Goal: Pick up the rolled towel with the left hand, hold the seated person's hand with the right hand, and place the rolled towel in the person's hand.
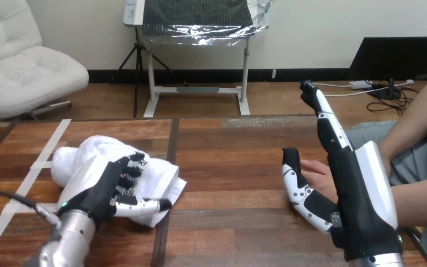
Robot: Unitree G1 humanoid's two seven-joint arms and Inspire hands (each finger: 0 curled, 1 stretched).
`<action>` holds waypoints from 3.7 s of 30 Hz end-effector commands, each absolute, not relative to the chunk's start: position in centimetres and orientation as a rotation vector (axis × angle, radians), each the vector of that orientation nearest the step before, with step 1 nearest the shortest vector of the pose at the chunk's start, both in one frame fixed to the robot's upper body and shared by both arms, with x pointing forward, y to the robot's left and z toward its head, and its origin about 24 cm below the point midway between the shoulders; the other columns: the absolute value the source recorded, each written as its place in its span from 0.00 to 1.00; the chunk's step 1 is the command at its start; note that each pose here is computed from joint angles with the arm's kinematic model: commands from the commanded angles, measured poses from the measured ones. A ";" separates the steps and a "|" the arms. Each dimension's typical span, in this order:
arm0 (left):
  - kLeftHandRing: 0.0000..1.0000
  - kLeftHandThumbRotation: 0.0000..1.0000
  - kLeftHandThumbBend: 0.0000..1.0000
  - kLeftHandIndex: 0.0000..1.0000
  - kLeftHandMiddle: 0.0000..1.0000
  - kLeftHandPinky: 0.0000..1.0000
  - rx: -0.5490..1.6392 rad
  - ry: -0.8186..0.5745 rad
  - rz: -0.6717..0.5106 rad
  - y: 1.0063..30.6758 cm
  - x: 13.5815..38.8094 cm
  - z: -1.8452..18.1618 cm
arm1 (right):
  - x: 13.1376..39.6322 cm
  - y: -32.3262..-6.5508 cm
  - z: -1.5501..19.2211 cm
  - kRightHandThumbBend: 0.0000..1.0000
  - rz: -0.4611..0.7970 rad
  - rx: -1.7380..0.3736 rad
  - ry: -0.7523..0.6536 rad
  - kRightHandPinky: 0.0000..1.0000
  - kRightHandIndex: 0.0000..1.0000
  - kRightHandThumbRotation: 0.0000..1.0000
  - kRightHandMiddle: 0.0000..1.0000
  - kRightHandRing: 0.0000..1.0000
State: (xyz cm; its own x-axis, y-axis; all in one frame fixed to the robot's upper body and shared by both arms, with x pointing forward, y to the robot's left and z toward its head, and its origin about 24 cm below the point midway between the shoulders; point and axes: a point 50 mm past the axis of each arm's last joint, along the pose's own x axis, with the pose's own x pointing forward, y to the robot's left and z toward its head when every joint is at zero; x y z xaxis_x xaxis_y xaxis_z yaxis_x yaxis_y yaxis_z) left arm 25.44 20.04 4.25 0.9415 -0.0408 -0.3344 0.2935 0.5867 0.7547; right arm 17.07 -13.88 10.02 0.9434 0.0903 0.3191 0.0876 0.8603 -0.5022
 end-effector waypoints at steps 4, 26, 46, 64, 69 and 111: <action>0.78 0.27 0.80 0.87 0.82 0.68 1.012 0.395 -0.404 18.9 24.5 5.2 | 17.5 -13.8 12.2 0.00 -0.004 -0.555 -0.449 1.00 0.98 0.00 0.96 0.98; 0.77 0.28 0.79 0.87 0.82 0.68 1.113 0.343 -0.485 19.0 23.3 6.8 | 17.6 -13.9 12.3 0.00 -0.003 -0.564 -0.446 1.00 0.98 0.00 0.97 0.98; 0.76 0.21 0.76 0.85 0.79 0.72 1.112 0.178 -0.509 19.6 22.6 7.6 | 17.8 -13.8 12.2 0.01 0.007 -0.570 -0.448 1.00 0.98 0.00 0.97 0.97; 0.76 0.08 0.74 0.81 0.80 0.69 1.065 -0.102 -0.390 20.2 22.3 7.8 | 17.9 -13.6 12.2 0.01 0.010 -0.564 -0.442 1.00 0.98 0.00 0.98 0.97; 0.80 0.07 0.77 0.84 0.84 0.73 1.098 -0.219 -0.292 20.3 22.2 7.6 | 17.9 -13.6 12.2 0.01 0.009 -0.561 -0.443 1.00 0.98 0.00 0.98 0.97; 0.98 0.29 0.84 0.96 0.97 0.95 1.485 -0.424 0.090 21.4 23.0 7.1 | 18.1 -13.6 12.1 0.00 0.013 -0.577 -0.448 1.00 0.98 0.00 0.98 0.97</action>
